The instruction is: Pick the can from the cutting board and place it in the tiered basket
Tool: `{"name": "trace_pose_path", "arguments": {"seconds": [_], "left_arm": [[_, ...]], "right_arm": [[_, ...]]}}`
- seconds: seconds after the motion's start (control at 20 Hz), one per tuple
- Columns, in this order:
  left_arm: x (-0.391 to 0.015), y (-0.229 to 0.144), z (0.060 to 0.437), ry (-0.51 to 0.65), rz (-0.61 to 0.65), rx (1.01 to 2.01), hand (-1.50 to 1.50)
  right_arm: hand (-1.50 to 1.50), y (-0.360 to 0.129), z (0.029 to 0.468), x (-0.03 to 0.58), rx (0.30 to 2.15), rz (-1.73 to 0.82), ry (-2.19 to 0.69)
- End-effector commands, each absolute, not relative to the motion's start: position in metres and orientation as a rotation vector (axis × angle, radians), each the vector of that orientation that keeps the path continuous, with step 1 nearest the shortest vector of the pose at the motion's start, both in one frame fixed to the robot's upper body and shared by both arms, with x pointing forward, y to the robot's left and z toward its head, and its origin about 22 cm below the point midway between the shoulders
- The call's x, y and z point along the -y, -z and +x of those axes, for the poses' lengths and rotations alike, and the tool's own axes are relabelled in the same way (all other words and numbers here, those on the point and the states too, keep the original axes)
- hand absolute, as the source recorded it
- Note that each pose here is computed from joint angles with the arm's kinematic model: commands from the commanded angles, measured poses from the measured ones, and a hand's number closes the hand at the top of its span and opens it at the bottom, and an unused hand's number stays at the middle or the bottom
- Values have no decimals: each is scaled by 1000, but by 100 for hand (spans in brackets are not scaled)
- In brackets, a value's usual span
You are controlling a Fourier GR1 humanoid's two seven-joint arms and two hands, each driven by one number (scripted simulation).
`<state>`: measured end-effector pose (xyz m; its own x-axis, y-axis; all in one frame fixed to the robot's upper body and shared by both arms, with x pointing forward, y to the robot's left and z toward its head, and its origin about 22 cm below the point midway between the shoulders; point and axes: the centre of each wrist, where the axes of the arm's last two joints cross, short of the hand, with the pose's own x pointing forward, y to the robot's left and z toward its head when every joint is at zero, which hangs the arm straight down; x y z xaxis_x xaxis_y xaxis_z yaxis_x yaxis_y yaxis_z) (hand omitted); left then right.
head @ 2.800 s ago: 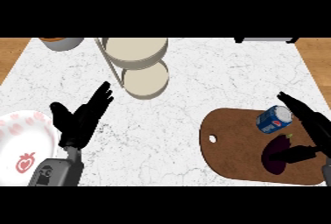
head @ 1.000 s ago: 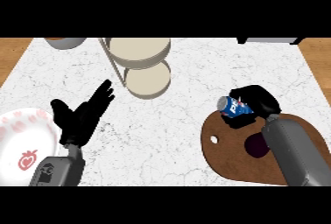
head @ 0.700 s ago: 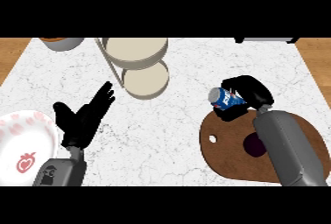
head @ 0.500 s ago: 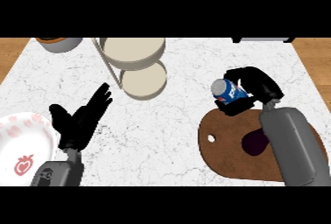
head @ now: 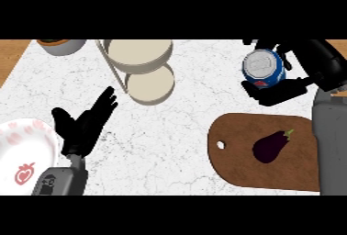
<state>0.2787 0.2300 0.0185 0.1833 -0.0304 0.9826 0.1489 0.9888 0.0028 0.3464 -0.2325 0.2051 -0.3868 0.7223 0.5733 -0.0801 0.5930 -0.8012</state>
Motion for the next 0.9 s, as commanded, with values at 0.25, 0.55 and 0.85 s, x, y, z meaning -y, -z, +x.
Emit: {"name": "trace_pose_path", "arguments": {"seconds": [0.25, 0.55, 0.85], "left_arm": [[-217, -32, 281, 148, -121, 1393, 0], [-220, -26, 274, 154, -138, 1382, 0], [-214, -15, 272, 167, -135, 1388, 0]], "right_arm": [[150, -298, 336, 196, 1874, -592, -924], [150, -330, 367, 127, 1821, -615, -981], [150, -311, 393, 85, 1767, -533, -921]]}}
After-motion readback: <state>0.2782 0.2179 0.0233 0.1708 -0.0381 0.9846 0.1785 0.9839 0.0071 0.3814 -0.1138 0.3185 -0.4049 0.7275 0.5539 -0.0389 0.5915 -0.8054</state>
